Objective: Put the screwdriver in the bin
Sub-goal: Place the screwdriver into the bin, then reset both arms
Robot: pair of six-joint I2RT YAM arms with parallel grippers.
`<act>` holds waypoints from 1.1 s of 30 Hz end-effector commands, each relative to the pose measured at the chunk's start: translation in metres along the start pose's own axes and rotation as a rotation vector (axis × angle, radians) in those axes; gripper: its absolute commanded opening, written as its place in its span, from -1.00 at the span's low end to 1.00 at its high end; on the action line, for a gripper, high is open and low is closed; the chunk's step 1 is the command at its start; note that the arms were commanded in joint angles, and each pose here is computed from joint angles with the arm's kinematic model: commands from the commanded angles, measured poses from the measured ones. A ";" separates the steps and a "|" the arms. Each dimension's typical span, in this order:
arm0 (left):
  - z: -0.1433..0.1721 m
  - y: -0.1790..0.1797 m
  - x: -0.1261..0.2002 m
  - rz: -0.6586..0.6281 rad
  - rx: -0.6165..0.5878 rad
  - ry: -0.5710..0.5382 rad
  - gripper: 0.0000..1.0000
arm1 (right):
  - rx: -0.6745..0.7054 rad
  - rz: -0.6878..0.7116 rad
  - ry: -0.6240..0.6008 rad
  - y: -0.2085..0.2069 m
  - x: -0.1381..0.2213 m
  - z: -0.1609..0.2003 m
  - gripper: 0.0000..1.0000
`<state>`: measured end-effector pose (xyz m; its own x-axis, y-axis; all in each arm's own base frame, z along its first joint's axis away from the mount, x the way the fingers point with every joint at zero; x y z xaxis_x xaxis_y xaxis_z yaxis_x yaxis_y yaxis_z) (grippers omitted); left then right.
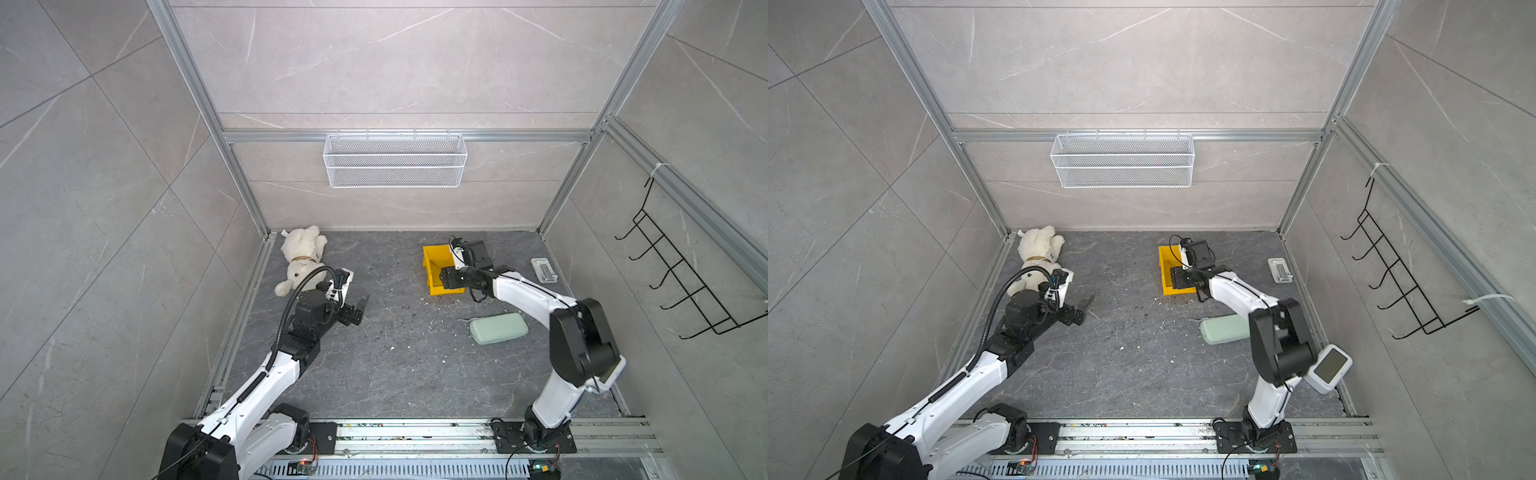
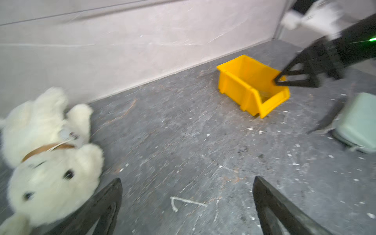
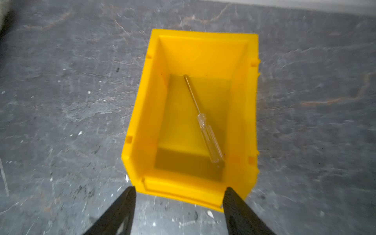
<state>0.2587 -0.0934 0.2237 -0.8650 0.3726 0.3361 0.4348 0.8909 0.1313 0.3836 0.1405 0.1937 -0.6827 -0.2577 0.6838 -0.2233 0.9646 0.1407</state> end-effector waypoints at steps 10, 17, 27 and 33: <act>0.082 0.076 0.023 -0.504 0.097 0.057 0.99 | 0.134 0.274 -0.390 -0.050 0.065 0.063 0.98; 0.099 0.084 0.004 -0.508 0.085 0.024 0.99 | 0.036 0.386 -0.480 -0.084 0.051 0.102 0.98; 0.094 0.093 -0.008 -0.473 0.155 0.058 0.99 | 0.019 0.283 -0.501 -0.094 0.032 0.114 0.98; 0.103 0.099 -0.028 -0.472 0.203 0.072 0.99 | -0.009 0.305 -0.445 -0.099 0.028 0.111 0.98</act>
<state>0.2865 0.0098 0.1284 -0.9156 -0.0932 0.3911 -0.0388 0.9887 0.1449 0.3018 0.0335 0.1133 -0.9424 0.0315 0.3330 0.0195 0.9990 -0.0392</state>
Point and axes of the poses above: each gripper's point midway between its finger pads, its own x axis back along the fingers, its own y axis along the line the jaws close on, z = x × y, the point moved 8 cm from there along x, back along the fingers, and after that the axes turned 4 degrees about -x, right-handed, at the moved point
